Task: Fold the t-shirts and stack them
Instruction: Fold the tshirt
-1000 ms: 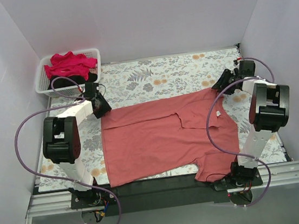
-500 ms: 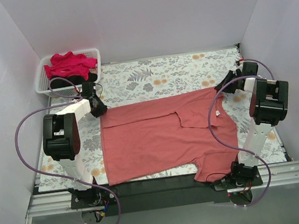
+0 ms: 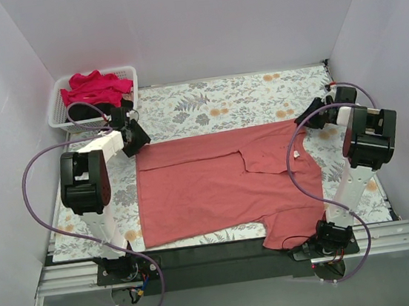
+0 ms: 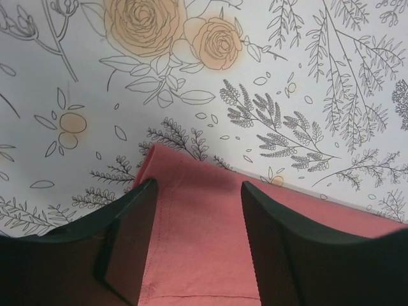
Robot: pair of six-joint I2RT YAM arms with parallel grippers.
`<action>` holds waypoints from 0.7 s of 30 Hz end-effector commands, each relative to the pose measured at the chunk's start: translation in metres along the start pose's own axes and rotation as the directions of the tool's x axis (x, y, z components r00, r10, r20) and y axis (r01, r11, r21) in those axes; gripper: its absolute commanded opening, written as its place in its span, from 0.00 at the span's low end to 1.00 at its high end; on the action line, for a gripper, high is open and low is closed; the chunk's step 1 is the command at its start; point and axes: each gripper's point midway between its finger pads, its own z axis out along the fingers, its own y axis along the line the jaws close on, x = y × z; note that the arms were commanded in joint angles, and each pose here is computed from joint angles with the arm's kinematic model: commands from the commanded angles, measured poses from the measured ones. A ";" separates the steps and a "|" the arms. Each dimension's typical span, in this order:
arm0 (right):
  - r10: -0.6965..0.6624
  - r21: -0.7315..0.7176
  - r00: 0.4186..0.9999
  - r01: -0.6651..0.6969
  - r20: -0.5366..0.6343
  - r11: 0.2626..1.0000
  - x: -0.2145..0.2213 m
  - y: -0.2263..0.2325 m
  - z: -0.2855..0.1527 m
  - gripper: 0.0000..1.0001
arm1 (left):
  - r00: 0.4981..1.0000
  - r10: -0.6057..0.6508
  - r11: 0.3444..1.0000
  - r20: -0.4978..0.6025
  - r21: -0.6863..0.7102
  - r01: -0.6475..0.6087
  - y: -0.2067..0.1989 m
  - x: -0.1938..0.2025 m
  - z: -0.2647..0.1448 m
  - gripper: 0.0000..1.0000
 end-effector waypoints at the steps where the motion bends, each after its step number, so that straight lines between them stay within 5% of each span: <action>1: -0.083 -0.021 0.992 0.085 0.095 0.996 -0.034 0.016 -0.012 0.30 | 1.000 0.009 0.999 -0.019 -0.052 -0.010 0.017 0.000 0.006 0.57; 5: -0.142 0.041 0.979 0.138 0.145 0.990 -0.036 0.043 -0.042 0.48 | 0.998 0.024 0.999 0.053 0.023 -0.025 -0.008 -0.023 -0.024 0.70; 11: -0.267 0.231 0.958 0.239 0.102 0.943 0.016 0.070 -0.072 0.53 | 0.987 0.049 0.987 0.153 0.141 -0.070 -0.052 -0.028 -0.095 0.78; 14: -0.317 0.289 0.944 0.279 0.091 0.916 0.040 0.083 -0.086 0.55 | 0.984 0.080 0.973 0.157 0.204 -0.111 -0.079 -0.001 -0.126 0.79; 21: -0.263 0.290 0.963 0.235 0.062 0.928 0.107 0.074 -0.111 0.55 | 0.979 0.205 0.894 -0.015 0.411 -0.181 -0.164 0.136 -0.164 0.76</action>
